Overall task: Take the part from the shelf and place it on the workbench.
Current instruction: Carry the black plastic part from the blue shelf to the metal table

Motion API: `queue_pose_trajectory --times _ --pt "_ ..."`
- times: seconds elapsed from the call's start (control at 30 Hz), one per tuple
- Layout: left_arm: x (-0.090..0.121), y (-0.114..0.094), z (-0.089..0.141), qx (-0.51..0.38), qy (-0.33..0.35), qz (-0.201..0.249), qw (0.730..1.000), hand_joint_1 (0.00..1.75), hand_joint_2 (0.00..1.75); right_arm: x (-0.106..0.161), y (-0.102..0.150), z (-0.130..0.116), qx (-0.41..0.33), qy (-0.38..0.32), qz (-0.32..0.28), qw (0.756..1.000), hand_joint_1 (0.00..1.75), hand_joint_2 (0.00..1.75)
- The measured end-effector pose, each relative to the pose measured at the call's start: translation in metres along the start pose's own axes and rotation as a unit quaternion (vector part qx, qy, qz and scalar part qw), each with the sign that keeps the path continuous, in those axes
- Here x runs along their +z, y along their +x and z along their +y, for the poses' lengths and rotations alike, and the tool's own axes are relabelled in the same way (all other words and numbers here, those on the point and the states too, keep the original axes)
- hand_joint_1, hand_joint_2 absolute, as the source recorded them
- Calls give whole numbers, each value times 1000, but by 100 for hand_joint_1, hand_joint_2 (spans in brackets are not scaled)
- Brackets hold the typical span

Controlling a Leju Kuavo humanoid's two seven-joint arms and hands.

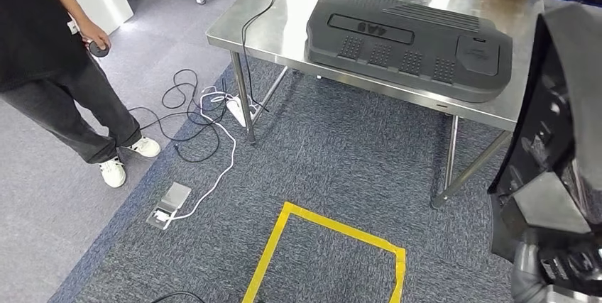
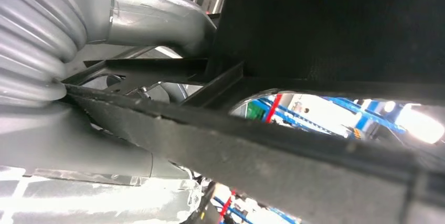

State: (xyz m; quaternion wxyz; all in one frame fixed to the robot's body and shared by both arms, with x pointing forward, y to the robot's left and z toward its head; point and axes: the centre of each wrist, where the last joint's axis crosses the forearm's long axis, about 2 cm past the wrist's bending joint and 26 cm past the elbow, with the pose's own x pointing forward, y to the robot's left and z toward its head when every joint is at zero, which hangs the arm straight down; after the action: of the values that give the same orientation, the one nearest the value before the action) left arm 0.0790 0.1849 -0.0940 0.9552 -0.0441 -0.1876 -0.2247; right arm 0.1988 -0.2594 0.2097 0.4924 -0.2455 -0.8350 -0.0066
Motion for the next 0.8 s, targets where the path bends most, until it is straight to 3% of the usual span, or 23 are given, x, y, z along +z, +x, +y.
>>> queue_pose_trajectory --times 0.33,0.8 --pt "0 -4 0 3 -1 7 1000 175 175 1 0 0 1 1 1 1000 175 175" --pt "-2 7 8 2 5 -7 1000 175 175 1 1 0 0 2 0 1000 175 175"
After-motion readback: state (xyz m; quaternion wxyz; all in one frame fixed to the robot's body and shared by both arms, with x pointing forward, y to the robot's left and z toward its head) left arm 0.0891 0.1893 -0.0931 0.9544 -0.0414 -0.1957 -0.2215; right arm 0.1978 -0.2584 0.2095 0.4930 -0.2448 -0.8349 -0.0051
